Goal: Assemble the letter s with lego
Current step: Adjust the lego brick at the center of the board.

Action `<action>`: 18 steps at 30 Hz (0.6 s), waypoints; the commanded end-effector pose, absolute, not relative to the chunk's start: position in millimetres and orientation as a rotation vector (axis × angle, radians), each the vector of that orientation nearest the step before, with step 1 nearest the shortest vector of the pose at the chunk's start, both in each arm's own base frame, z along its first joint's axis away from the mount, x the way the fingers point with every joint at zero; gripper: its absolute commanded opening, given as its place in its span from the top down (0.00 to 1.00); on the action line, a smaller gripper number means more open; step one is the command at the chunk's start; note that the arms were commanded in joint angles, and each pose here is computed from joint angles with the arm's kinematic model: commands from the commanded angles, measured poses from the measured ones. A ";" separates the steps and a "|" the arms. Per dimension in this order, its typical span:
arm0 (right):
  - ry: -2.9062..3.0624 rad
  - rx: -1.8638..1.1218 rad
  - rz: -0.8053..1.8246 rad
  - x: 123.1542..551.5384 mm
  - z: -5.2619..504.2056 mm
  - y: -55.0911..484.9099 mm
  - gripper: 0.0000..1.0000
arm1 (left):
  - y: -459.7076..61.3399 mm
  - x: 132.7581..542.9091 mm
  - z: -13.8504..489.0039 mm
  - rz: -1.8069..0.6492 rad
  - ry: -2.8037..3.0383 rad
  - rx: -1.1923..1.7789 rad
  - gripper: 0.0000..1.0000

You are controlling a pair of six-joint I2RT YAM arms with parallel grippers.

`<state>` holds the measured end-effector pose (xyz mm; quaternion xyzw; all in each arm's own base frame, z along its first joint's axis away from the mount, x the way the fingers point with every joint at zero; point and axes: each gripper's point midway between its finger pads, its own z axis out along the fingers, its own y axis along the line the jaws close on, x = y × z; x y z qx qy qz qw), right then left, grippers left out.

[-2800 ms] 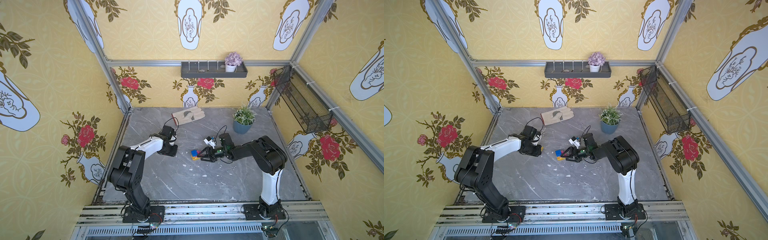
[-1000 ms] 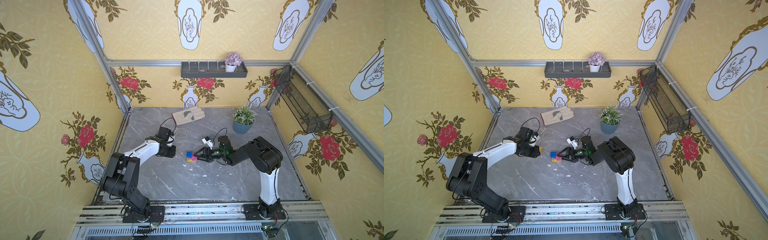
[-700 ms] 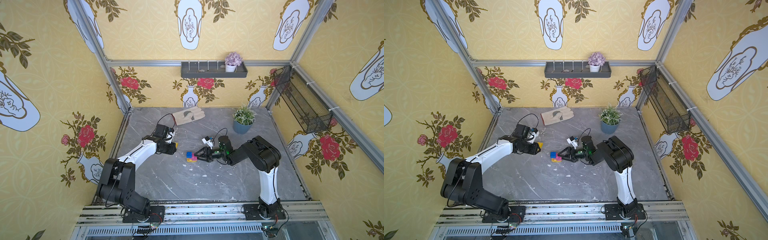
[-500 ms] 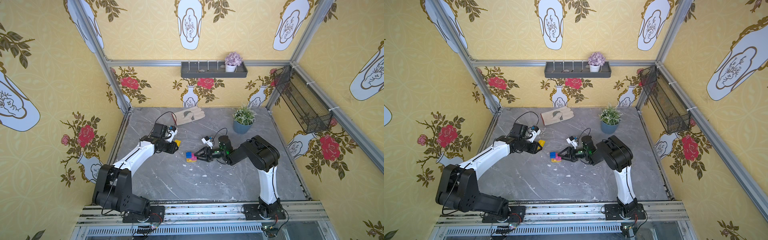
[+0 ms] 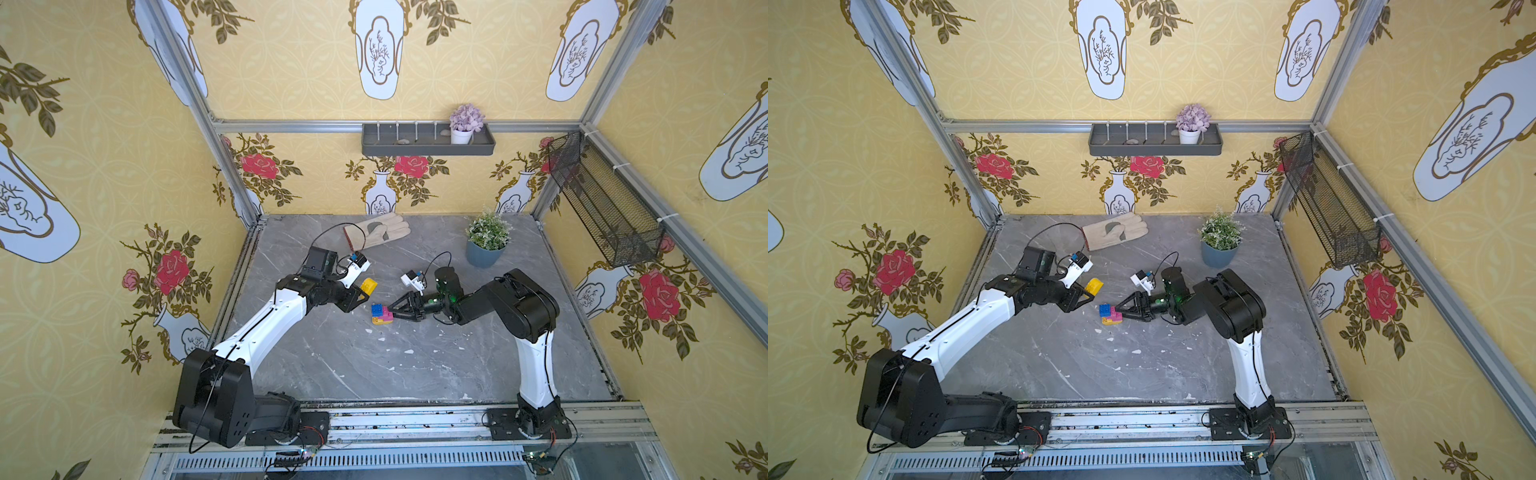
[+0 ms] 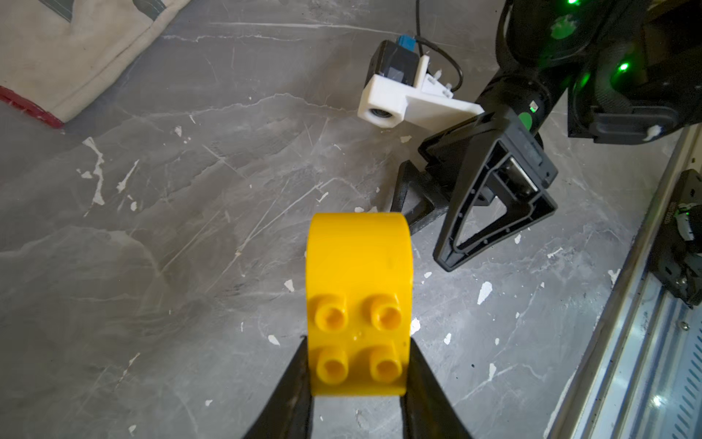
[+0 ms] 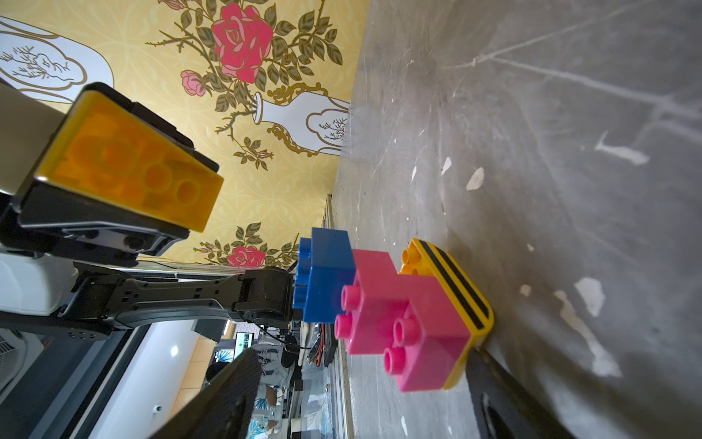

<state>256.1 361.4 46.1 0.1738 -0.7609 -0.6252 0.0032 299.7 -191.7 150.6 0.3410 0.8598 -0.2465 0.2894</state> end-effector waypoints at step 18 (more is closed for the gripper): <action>-2.569 0.370 -1.597 250.0 -27.2 351.9 0.27 | -189.5 299.2 145.9 -0.633 2.288 0.919 0.89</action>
